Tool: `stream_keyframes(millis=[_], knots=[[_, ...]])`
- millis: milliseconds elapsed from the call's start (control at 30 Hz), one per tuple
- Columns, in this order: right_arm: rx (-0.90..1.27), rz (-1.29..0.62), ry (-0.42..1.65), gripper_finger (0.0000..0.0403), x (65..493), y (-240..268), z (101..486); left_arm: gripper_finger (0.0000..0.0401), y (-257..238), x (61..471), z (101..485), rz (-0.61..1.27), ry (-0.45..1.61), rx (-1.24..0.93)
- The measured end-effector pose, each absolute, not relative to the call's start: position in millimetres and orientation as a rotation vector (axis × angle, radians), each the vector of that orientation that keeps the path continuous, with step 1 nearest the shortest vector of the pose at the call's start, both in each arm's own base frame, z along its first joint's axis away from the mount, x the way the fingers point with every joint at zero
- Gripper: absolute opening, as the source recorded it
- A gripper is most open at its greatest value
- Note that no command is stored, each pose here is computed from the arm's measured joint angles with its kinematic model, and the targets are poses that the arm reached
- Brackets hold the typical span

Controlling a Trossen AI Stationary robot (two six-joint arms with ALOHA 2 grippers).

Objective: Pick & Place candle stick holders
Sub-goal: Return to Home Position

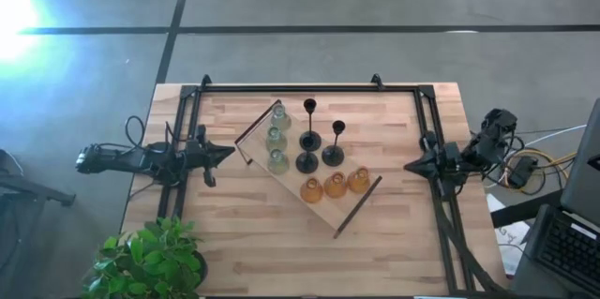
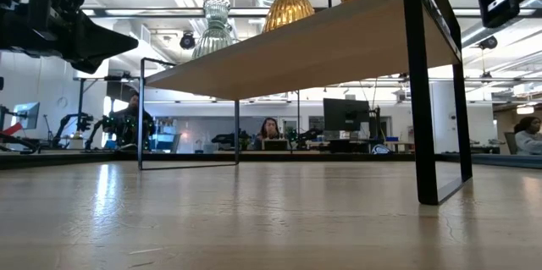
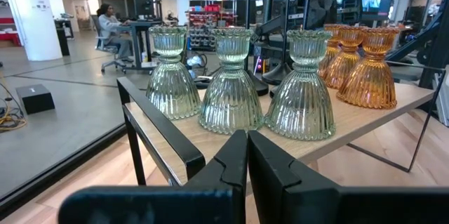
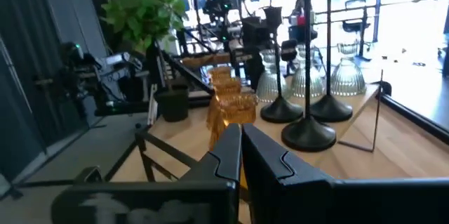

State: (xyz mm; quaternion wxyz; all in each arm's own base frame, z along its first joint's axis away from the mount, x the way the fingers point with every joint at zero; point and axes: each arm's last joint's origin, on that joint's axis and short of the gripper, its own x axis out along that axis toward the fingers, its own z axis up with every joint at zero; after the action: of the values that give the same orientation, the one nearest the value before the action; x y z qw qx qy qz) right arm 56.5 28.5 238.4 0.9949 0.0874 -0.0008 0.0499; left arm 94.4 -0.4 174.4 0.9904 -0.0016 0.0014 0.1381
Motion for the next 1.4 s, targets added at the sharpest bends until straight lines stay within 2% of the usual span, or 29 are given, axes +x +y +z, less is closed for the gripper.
stream_keyframes(millis=[500, 733, 1000, 1400], knots=[[0.183, 0.047, -0.025, 0.0008, 79.6, 23.3, 215.5, 0.0019, -0.5, 94.4, 174.4, 0.277, 0.003, -0.003], [0.168, 0.079, 0.01, 0.0008, 86.1, 13.8, 205.6, 0.0019, -0.4, 94.4, 174.4, 0.277, 0.003, -0.003], [-0.168, 0.037, -0.029, 0.0008, 90.0, 8.5, 199.2, 0.0019, -0.5, 94.4, 174.4, 0.277, 0.003, -0.003], [-0.2, 0.024, -0.042, 0.0008, 98.8, 8.3, 170.1, 0.0019, -0.4, 94.4, 174.4, 0.277, 0.003, -0.004]])
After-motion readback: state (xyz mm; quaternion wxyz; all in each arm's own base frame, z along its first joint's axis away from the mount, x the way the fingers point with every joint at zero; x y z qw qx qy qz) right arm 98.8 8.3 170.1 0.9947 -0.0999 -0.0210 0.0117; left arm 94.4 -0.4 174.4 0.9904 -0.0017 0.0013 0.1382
